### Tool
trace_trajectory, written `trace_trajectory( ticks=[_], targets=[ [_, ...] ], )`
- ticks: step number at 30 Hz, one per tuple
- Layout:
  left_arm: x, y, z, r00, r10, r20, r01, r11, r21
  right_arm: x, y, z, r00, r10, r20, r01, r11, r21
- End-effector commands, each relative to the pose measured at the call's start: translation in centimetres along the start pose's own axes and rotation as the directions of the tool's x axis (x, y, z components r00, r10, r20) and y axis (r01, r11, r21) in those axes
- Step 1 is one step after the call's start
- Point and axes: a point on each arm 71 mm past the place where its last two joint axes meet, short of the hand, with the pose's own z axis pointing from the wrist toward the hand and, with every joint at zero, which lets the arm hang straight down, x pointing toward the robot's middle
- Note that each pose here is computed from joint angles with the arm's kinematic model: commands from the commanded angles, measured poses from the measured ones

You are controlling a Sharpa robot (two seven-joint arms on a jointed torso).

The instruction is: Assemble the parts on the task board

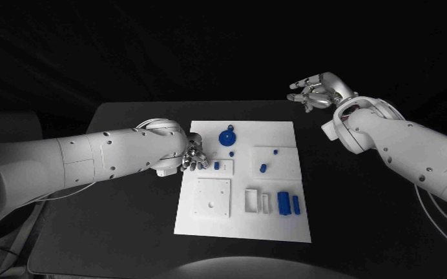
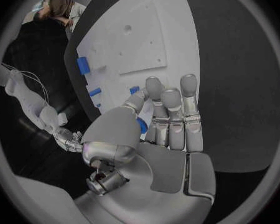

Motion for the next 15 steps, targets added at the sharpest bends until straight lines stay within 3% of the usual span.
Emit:
trace_trajectory(
  ticks=[1, 15],
  targets=[
    [0.01, 0.25, 0.03, 1.000, 0.016, 0.011, -0.016, 1.000, -0.014, 0.08, -0.01, 0.00, 1.000, -0.005, -0.011, 0.005, 1.000, -0.001],
    [0.07, 0.24, 0.07, 1.000, 0.019, 0.009, -0.019, 1.000, -0.018, 0.11, -0.03, 0.00, 1.000, -0.005, -0.012, 0.005, 1.000, 0.000]
  ],
)
